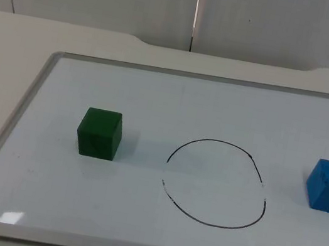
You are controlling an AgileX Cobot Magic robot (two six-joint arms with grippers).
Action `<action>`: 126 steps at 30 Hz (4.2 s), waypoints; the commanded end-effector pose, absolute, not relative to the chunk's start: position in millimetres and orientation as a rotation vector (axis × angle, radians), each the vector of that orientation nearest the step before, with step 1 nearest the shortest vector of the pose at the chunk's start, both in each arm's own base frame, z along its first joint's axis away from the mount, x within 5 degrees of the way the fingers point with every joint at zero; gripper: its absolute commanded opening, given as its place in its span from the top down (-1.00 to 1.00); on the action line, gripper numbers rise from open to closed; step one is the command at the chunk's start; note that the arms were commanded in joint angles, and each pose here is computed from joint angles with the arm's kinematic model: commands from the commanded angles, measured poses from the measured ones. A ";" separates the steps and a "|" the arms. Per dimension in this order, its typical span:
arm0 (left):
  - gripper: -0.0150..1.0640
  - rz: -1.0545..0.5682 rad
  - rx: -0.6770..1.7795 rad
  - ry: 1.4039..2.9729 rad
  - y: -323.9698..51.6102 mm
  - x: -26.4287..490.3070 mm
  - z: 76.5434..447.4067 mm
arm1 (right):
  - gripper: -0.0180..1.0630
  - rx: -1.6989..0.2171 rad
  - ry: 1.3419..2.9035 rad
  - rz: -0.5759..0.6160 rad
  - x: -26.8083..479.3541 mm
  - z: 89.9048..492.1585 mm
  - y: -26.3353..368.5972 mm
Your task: Push the two cubes into the marked area.
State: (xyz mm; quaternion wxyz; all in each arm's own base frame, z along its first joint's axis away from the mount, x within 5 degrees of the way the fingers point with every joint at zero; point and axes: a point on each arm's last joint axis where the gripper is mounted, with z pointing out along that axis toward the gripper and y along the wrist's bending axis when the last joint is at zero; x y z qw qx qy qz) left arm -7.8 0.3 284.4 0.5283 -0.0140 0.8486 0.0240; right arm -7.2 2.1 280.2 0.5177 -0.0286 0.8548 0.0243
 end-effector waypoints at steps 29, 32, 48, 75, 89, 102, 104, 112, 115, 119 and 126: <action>-0.74 -0.048 0.074 1.997 -8.4 40.4 303.5 | -0.98 -0.064 2.045 0.053 -7.5 280.1 2.0; -0.55 -0.064 0.064 1.996 -8.6 47.8 304.9 | -0.98 -0.064 2.045 0.053 -7.5 280.1 2.0; 0.69 -0.104 0.101 1.959 -12.6 54.1 308.7 | -0.98 -0.064 2.045 0.053 -7.5 280.1 2.0; 0.75 -0.424 0.249 2.070 -32.9 132.8 294.2 | -0.98 -0.064 2.045 0.054 -7.5 280.1 2.0; 0.75 -0.606 0.168 2.239 -36.3 194.9 248.3 | -0.98 -0.064 2.045 0.054 -7.5 280.1 2.0; 0.94 -0.613 0.125 2.259 -34.8 205.7 238.2 | -0.98 -0.064 2.045 0.054 -7.5 280.1 2.0; 0.97 -0.590 0.094 2.248 -32.7 207.6 238.7 | -0.98 -0.064 2.045 0.054 -7.5 280.1 2.0; 0.98 -0.608 0.049 2.186 -32.7 212.4 242.5 | -0.98 -0.064 2.045 0.054 -7.5 280.1 2.0; 0.97 -0.630 0.080 2.163 -38.2 214.1 243.0 | -0.98 -0.064 2.045 0.054 -7.5 280.1 2.0; 0.97 -0.567 0.113 2.194 -51.1 220.9 232.4 | -0.98 -0.064 2.045 0.054 -7.5 280.1 2.0; 0.97 -0.435 0.099 2.257 -58.8 234.2 215.9 | -0.98 -0.064 2.045 0.054 -7.5 280.1 2.0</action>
